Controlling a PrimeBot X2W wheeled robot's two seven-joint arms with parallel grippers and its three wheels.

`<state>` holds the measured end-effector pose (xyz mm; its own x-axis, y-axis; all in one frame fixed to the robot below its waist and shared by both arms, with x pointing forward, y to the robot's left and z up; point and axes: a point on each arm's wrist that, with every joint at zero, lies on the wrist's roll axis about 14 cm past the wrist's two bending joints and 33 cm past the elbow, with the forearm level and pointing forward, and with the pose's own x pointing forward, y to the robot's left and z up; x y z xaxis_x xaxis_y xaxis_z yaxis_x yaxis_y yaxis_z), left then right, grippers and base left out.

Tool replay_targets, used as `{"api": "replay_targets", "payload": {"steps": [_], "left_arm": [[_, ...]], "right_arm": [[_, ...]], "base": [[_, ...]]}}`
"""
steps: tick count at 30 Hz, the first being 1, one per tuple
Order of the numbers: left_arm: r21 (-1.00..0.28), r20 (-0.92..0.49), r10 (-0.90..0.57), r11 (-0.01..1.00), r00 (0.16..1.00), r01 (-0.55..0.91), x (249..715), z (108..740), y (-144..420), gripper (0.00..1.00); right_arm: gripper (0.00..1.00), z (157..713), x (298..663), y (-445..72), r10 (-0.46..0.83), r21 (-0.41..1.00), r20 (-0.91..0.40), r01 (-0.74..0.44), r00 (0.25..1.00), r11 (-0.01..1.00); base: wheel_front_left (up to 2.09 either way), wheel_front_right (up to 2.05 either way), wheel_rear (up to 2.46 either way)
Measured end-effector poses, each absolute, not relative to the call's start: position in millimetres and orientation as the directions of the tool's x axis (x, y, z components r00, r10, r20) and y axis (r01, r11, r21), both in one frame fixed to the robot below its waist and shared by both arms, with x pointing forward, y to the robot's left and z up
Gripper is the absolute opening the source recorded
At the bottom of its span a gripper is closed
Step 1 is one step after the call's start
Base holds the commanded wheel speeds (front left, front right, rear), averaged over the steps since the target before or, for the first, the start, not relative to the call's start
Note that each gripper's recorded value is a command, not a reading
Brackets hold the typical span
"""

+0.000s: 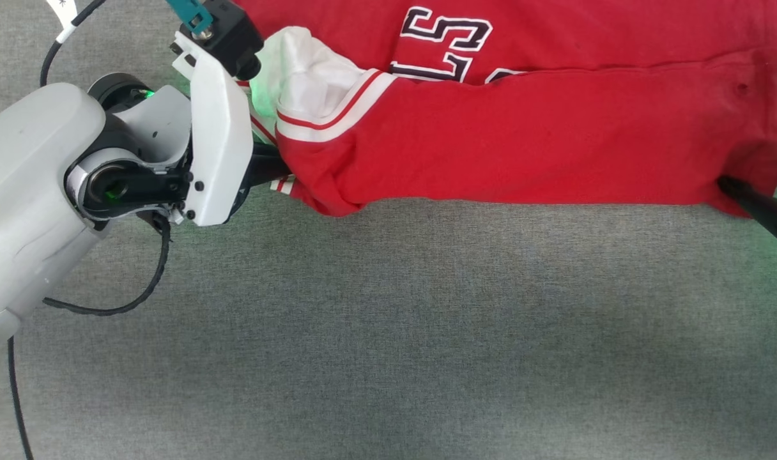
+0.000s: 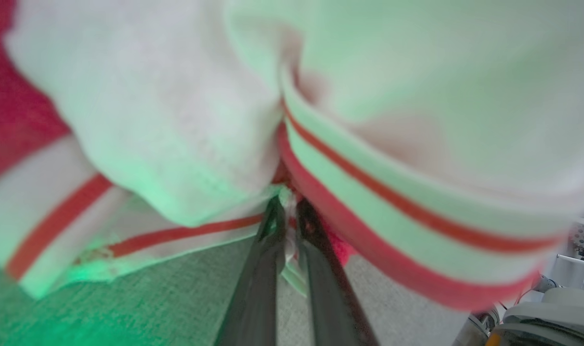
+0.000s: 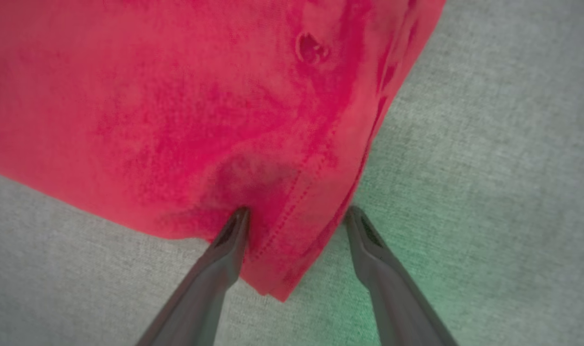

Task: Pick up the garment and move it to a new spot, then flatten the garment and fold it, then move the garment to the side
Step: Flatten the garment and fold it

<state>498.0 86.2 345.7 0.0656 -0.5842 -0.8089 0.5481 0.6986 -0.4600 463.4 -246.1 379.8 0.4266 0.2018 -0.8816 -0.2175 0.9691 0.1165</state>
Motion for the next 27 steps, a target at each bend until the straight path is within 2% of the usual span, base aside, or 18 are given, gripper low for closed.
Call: {"api": "replay_targets", "payload": {"steps": [3, 4, 5, 6, 7, 21, 27], "left_arm": [[-0.463, -0.804, -0.591, 0.697, 0.071, 0.548, 498.7, 345.7, 84.7, 0.00], [-0.464, -0.802, -0.592, 0.696, 0.073, 0.548, 498.7, 345.9, 84.5, 0.00], [-0.465, -0.801, -0.594, 0.696, 0.076, 0.548, 498.7, 346.3, 84.2, 0.00], [-0.465, -0.799, -0.596, 0.695, 0.078, 0.549, 498.7, 346.7, 84.0, 0.00], [-0.465, -0.798, -0.598, 0.694, 0.080, 0.549, 498.6, 347.1, 83.6, 0.00], [-0.476, -0.748, -0.648, 0.677, 0.147, 0.560, 492.0, 366.3, 77.7, 0.00], [-0.517, -0.708, -0.693, 0.642, 0.139, 0.566, 470.1, 378.8, 75.2, 0.00]], "right_arm": [[1.00, 372.4, 466.4, -244.5, 0.194, 0.107, -0.890, -0.225, 0.413, 0.969], [0.88, 371.2, 468.5, -243.5, 0.195, 0.107, -0.888, -0.227, 0.415, 0.968], [0.47, 369.6, 468.9, -242.0, 0.197, 0.107, -0.890, -0.232, 0.411, 0.967], [0.15, 368.3, 469.6, -240.8, 0.199, 0.107, -0.890, -0.236, 0.411, 0.966], [0.00, 367.5, 470.8, -240.9, 0.199, 0.107, -0.889, -0.236, 0.413, 0.966], [0.00, 383.9, 479.3, -241.3, 0.223, 0.131, -0.834, -0.212, 0.504, 0.968], [0.00, 391.7, 470.5, -245.2, 0.221, 0.123, -0.833, -0.220, 0.507, 0.968]], "base": [[0.00, 0.00, 0.00], [0.00, 0.00, 0.00], [0.00, 0.00, 0.00], [0.00, 0.00, 0.00], [0.00, 0.00, 0.00], [0.00, 0.00, 0.00], [0.00, 0.00, 0.00]]}}
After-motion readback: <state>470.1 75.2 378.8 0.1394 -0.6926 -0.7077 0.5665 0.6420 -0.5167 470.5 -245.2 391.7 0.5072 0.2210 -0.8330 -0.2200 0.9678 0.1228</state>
